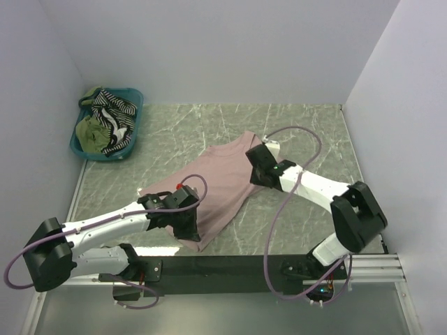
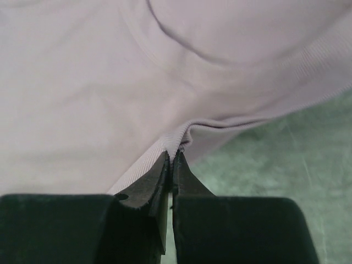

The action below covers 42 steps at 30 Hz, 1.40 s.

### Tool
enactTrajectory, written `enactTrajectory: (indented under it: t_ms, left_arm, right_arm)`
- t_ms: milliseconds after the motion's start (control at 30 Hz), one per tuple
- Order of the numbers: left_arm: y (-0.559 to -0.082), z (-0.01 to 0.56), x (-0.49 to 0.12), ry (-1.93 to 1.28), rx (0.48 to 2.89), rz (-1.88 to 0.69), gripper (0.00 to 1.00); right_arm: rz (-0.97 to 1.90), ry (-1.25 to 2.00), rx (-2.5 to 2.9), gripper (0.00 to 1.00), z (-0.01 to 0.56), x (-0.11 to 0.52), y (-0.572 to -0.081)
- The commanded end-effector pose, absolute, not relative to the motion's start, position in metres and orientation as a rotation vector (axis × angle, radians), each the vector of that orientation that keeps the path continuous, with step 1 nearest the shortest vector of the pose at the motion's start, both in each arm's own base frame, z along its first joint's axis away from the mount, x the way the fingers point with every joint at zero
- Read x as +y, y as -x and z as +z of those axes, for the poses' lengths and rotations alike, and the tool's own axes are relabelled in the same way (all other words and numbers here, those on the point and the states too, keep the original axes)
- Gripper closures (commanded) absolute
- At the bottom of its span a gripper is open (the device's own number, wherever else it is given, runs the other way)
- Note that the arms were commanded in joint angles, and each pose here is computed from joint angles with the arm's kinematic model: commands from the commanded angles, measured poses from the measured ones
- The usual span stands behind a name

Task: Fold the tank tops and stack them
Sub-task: Flatten the tank top out

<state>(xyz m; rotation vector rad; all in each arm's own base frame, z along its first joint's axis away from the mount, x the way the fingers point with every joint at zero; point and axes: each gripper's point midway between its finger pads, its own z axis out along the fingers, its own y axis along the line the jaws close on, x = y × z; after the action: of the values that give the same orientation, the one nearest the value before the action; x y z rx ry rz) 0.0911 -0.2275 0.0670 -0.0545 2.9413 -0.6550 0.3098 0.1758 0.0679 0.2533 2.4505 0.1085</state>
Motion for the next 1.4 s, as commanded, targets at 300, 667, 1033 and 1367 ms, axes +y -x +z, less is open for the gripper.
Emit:
enactTrajectory:
  t_ms: [300,667,1033,1367]
  left_arm:
    - [-0.111,0.069,-0.214,0.015,2.915,-0.757,0.99]
    - [-0.058,0.092,-0.217,-0.341,3.023,-0.969,0.99]
    - [-0.028,0.079,-0.206,-0.614,3.129,-0.745,0.99]
    - [-0.031,0.076,-0.217,-0.692,3.118,-0.736,0.99]
  right_arm:
    - [0.047,-0.201,2.432,1.0,0.077,0.196,-0.35]
    - [0.025,-0.162,2.514,1.0,0.057,0.168,-0.288]
    - [0.074,-0.245,2.565,1.0,0.029,0.148,-0.233]
    - [0.008,-0.214,2.558,1.0,0.04,0.148,-0.246]
